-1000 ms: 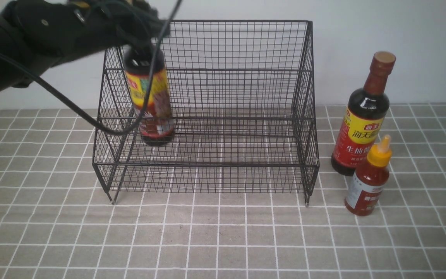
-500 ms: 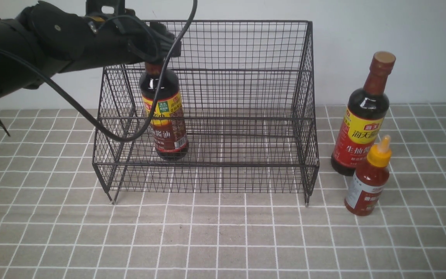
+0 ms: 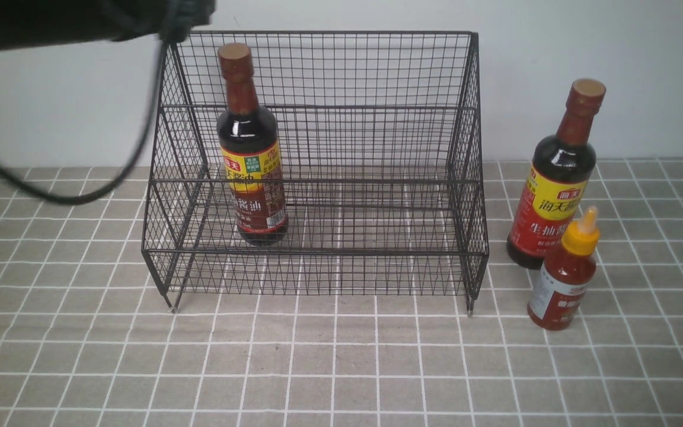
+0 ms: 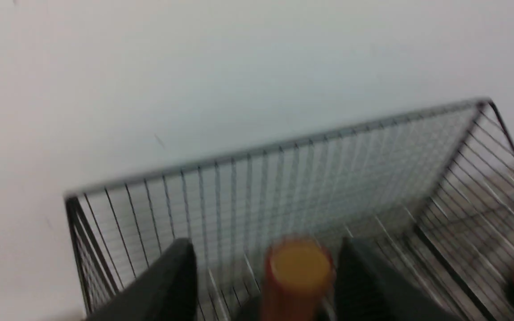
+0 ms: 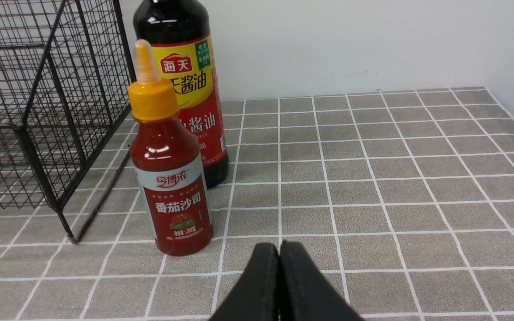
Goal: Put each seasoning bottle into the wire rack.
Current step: Use the right arm to grab the condiment bottle closest to it
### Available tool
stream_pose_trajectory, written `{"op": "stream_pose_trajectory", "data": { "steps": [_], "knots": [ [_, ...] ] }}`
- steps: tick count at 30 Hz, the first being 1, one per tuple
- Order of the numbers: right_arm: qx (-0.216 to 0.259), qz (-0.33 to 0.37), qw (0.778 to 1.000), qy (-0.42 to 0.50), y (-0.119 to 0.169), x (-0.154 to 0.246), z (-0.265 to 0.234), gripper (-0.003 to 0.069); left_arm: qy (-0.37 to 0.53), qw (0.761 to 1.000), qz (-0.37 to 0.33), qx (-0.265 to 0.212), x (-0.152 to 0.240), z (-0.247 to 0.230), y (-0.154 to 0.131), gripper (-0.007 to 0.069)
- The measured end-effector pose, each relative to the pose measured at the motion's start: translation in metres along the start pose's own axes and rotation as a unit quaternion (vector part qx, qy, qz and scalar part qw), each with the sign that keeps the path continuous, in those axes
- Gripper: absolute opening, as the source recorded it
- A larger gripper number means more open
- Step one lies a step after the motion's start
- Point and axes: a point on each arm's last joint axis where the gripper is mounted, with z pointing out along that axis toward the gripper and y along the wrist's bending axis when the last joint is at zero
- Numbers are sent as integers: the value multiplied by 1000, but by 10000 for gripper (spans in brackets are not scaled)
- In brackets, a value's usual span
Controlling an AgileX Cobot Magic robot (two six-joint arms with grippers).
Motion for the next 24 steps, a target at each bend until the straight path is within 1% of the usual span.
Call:
{"op": "stream_pose_trajectory", "data": {
  "steps": [1,4,6,9,11,13,16,19,24],
  "knots": [
    [0,0,1000,0,0,0,0,-14,32,999,-13,13,4,-10,4,273],
    [0,0,1000,0,0,0,0,-14,101,993,-47,27,14,-32,12,127],
    [0,0,1000,0,0,0,0,-14,140,988,-68,19,20,-51,21,34],
    [0,0,1000,0,0,0,0,-14,163,984,-68,6,22,-74,23,1],
    [0,0,1000,0,0,0,0,-14,162,985,-53,1,19,-91,18,-7],
    [0,0,1000,0,0,0,0,-14,154,987,-39,7,16,-106,9,-7],
    [0,0,1000,0,0,0,0,-14,134,990,-26,25,11,-134,-10,-7],
    [0,0,1000,0,0,0,0,-14,80,996,-8,38,5,-174,-36,-7],
    [0,0,1000,0,0,0,0,-14,16,999,24,28,14,-224,-66,-7]
  ]
}}
